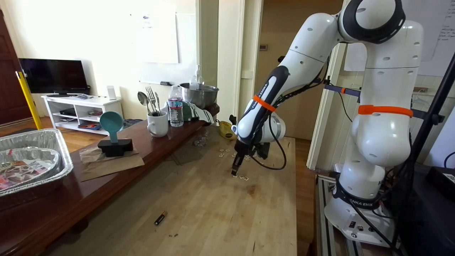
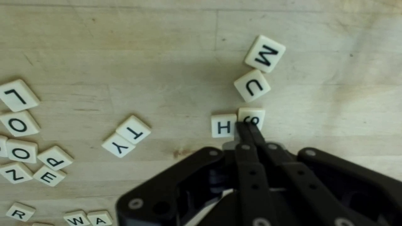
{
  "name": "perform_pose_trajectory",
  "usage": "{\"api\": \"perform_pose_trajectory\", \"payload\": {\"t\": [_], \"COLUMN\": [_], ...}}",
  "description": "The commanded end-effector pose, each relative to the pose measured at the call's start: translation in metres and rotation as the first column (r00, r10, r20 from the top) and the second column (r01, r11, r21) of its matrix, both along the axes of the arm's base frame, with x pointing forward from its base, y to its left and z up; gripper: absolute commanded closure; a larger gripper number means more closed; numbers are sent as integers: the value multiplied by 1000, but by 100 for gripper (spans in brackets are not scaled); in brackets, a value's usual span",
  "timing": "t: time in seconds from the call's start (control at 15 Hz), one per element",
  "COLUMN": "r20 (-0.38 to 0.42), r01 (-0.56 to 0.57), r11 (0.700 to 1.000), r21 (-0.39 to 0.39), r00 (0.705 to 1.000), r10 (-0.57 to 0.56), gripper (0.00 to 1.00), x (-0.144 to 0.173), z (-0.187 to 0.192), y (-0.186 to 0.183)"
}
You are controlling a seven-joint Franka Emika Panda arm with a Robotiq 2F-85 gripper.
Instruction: Align the blocks on the table
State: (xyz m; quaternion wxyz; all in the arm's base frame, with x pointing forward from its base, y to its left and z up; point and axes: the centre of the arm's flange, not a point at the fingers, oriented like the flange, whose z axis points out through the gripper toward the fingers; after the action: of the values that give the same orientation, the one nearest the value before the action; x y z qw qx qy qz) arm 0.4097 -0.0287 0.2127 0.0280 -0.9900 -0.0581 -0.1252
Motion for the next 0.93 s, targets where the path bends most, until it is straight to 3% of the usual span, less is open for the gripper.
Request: {"api": "perform_pose_trajectory", "payload": {"t": [0.0,0.87], "r20": [-10,-85], "r01": [60,320], "r11": [998,947], "r21": [-29,14], "r00": [998,944], "r10": [-60,-318], "gripper": [100,100], "x": [-1,-9], "z": [-10,-7], "y": [-4,-7]}}
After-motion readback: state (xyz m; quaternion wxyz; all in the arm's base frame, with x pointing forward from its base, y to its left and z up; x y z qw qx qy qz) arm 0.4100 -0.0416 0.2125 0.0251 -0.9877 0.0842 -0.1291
